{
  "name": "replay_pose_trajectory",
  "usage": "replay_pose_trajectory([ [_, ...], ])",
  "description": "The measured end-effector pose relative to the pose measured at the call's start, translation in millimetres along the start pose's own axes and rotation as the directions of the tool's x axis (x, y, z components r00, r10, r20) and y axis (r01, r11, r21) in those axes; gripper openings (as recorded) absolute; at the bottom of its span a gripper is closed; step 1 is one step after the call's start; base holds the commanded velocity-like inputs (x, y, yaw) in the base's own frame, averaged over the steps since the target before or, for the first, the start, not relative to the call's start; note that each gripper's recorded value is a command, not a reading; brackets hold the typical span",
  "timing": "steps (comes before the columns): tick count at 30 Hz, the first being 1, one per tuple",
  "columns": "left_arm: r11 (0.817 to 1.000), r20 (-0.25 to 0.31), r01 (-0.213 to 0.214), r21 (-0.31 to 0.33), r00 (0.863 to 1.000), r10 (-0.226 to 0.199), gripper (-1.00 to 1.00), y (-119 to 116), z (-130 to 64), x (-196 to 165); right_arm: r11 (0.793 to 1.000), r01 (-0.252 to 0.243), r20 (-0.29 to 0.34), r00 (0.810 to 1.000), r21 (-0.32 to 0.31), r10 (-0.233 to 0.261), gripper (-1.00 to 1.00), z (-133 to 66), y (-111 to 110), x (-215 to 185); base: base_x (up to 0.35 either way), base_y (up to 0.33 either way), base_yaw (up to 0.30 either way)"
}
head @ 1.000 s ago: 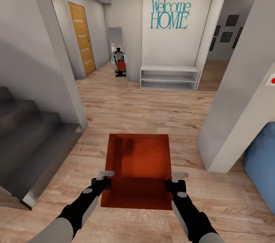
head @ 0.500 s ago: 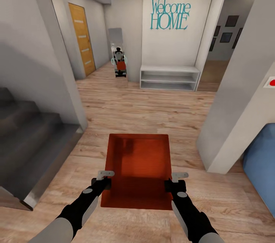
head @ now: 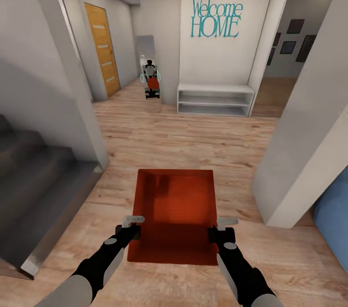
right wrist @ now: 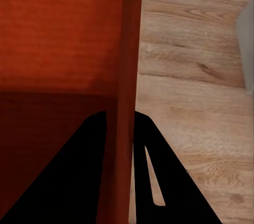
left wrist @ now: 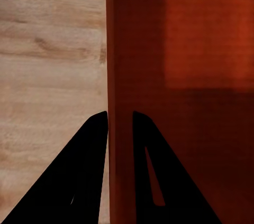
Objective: Move the two storage containers from the living room to the garage. In the garage, place one container on the floor and stack the other container on top of it (either order is fine).
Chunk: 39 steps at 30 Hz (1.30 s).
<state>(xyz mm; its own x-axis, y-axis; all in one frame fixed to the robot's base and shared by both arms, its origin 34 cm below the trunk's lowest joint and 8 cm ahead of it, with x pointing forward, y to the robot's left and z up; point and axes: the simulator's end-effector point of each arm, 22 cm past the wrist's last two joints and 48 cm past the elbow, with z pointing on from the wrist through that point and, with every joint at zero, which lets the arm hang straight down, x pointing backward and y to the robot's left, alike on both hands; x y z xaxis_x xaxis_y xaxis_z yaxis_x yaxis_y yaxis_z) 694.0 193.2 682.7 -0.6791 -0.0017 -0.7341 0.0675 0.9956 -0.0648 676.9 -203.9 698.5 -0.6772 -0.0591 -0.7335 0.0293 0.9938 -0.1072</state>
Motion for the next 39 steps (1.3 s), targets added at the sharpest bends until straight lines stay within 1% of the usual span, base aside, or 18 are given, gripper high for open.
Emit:
replay_pose_trajectory([
  [39, 1.0, -0.001, -0.001, 0.0, 1.0, 0.001, -1.0, -0.1, 0.0, 0.2, 1.0, 0.0, -0.001, 1.0, 0.0, 0.0, -1.0, 0.1, -0.1, 0.5, 0.338, 0.0, 0.0],
])
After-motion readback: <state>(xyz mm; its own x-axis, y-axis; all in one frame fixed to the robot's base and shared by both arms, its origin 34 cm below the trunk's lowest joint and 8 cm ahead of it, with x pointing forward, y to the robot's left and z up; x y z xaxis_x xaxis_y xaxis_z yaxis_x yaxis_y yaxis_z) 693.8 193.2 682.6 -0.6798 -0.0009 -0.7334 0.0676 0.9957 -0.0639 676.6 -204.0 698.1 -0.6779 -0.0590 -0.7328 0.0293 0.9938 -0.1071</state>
